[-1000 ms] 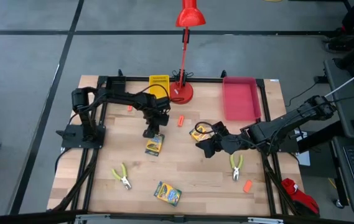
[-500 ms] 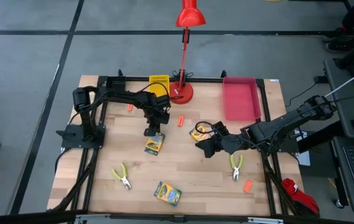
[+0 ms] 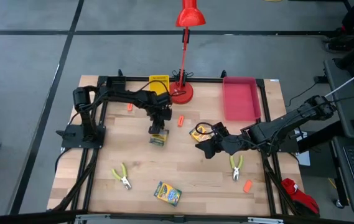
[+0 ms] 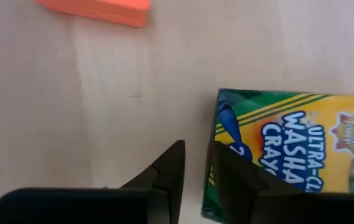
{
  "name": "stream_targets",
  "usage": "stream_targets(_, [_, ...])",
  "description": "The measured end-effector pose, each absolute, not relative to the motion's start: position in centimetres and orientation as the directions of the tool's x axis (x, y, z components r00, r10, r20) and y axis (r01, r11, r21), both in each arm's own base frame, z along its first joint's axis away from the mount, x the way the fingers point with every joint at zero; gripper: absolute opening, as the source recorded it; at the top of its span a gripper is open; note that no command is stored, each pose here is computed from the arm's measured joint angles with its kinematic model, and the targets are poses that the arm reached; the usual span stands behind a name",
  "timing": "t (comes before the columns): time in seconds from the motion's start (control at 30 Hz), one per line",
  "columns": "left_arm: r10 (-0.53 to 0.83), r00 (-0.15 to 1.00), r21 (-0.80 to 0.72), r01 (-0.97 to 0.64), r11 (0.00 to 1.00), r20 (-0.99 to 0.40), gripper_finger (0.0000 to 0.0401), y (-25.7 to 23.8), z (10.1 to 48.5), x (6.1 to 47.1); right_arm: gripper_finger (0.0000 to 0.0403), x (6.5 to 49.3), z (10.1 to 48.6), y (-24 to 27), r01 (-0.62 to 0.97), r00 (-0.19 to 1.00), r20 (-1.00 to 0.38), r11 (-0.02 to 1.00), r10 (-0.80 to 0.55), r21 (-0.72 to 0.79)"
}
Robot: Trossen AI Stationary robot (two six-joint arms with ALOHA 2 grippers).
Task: Pick & Place School Supplies
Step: Adjust the yellow crayon box
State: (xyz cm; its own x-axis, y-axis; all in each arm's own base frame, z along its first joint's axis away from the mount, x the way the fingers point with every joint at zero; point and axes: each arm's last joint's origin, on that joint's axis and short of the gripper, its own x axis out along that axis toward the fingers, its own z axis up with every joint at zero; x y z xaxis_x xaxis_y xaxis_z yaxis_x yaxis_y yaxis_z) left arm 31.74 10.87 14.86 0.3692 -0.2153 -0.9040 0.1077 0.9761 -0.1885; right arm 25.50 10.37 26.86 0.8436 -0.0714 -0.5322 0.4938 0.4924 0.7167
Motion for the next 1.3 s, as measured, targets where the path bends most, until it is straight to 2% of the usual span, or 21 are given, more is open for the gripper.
stream_targets(0.5, [-0.176,0.419,-0.184,0.022,0.983,-0.891,0.0073,13.9,15.0,30.8,0.0166,25.6,26.9,10.4,0.487,0.849,-0.524,0.485,-0.069,0.726])
stream_targets(0.7, [-0.271,0.317,-0.24,0.134,0.962,-0.909,0.0073,12.0,14.8,30.3,0.0166,25.6,27.0,10.4,0.486,0.851,-0.521,0.482,-0.068,0.729])
stream_targets(1.03, [-0.246,0.407,-0.21,0.132,0.969,-0.88,0.0073,10.9,15.1,31.9,0.0166,25.6,27.0,10.4,0.483,0.853,-0.518,0.481,-0.067,0.732])
stream_targets(1.3, [-0.274,0.394,-0.238,0.139,0.961,-0.877,0.0073,10.3,15.1,32.0,0.0166,25.6,27.0,10.4,0.482,0.853,-0.518,0.481,-0.067,0.732])
